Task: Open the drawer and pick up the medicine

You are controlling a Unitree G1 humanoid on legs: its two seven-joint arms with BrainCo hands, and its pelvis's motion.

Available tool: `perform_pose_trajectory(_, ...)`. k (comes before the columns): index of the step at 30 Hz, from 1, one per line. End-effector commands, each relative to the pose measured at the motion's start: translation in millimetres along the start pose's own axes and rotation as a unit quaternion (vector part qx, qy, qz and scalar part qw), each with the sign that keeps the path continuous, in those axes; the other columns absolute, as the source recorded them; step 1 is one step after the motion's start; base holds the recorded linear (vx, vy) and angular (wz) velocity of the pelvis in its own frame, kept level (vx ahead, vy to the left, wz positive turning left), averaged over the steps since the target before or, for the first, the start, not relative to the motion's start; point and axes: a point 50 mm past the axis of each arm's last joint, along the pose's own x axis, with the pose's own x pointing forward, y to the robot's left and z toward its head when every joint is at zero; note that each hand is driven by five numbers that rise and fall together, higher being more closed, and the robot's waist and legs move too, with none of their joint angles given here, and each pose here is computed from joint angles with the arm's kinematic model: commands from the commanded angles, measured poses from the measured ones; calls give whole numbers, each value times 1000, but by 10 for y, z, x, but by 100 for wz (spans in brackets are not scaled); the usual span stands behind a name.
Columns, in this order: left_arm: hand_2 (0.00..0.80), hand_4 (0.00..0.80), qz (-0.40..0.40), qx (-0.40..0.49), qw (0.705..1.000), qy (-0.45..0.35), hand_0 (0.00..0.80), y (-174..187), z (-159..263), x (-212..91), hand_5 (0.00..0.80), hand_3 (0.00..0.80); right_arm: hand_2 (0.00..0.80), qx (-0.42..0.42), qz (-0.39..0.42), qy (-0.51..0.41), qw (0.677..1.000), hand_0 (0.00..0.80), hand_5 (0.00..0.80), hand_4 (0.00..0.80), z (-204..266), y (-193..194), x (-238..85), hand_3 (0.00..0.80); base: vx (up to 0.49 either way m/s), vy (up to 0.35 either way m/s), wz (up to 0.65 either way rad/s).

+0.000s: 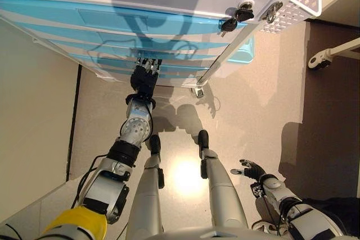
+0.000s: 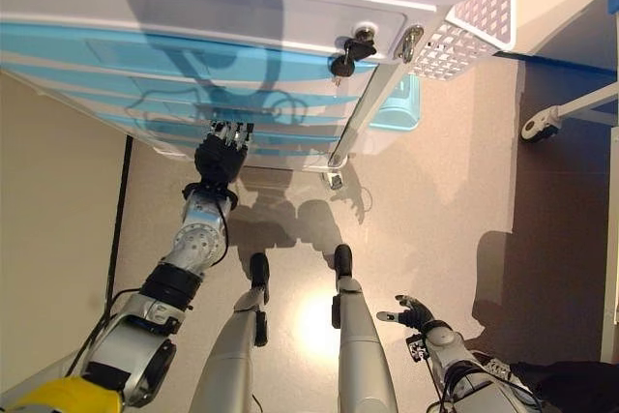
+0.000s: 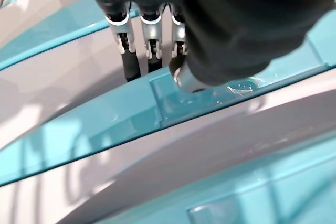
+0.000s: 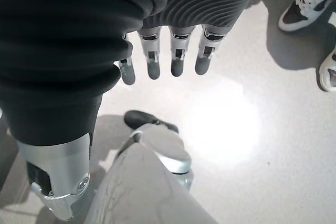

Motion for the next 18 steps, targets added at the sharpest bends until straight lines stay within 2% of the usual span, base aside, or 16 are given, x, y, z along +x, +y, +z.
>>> perform_pose_trajectory(1,800,800,-208,-4,974,-95,800,-811,357,15,800,800,0,-33,-23,42,998,0,0,0,-213,-184,-68,0,-28,-68,12)
perform_pose_trajectory(18,800,800,-145,29,987,-61,800,-332,327,-147,800,800,0,-41,-41,41,998,0,0,0,-216,-280,-87,0,-14,-52,14)
